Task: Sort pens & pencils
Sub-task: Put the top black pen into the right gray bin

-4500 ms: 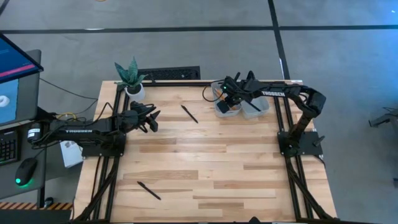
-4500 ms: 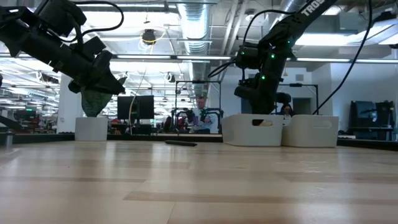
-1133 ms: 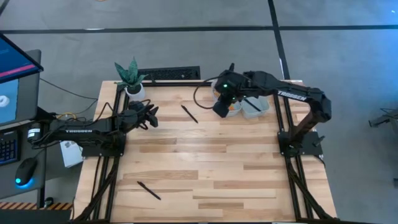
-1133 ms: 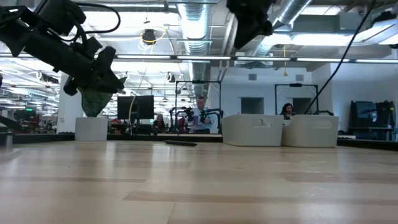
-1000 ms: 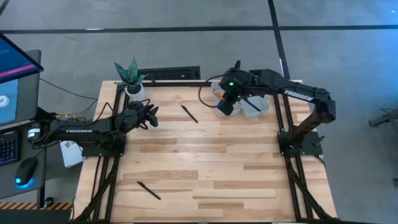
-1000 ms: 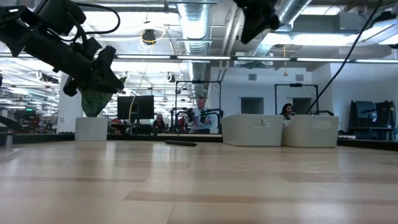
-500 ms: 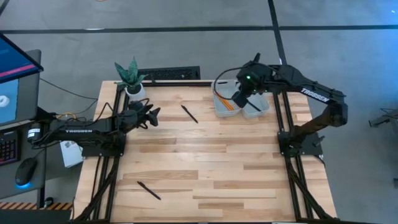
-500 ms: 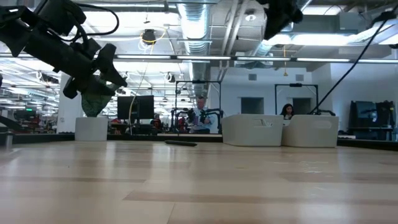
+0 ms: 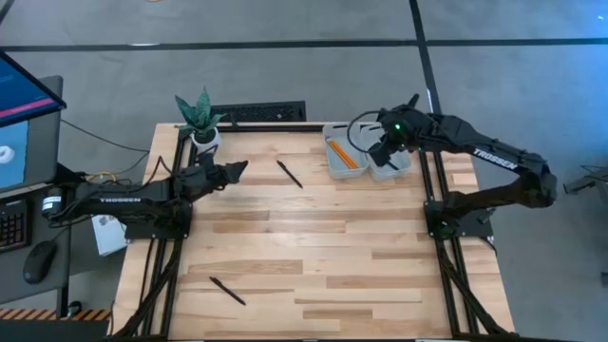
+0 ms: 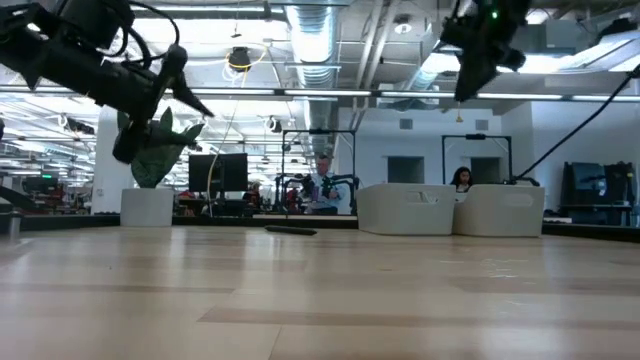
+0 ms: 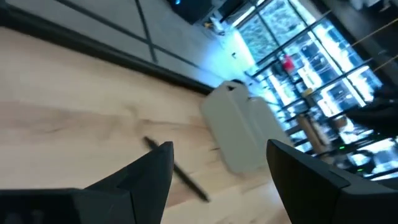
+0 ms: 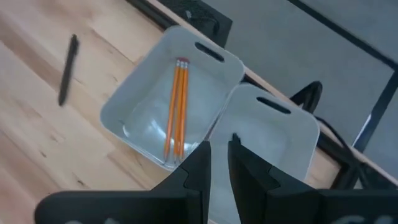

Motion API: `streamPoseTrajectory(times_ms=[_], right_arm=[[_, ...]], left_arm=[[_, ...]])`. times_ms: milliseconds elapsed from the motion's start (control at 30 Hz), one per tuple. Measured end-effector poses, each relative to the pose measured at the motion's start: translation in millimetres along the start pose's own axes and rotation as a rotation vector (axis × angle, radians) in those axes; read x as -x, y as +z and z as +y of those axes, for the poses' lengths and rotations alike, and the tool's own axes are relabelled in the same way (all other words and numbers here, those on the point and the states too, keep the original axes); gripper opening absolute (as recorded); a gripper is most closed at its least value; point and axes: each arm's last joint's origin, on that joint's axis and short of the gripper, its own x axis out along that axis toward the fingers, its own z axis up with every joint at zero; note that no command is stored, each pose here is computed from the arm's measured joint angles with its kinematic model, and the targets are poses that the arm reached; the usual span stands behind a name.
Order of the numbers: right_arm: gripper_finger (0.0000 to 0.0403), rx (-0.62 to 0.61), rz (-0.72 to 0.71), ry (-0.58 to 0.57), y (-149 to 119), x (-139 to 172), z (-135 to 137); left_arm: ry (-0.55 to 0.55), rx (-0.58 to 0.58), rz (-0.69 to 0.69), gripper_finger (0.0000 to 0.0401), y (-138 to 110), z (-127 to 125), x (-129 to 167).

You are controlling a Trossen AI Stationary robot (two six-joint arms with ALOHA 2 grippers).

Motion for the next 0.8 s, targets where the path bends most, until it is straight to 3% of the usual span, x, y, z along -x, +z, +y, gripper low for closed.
streamPoseTrajectory(times_ms=[333,633,800], right_arm=[[0.0077,-0.067,0.013,0.005,-6,-20,7],[0.0077,-0.108,-0.012,0.025,-2,-22,13],[0.0077,-0.116,0.009,0.018,-5,-22,13]], left_arm=[[-0.097,-0.1,-0.035,0.0249,28,-44,4],[0.045,-0.068,0.111,0.0249,50,-66,15],[0.122,-0.125,0.158,0.0249,57,-75,13]])
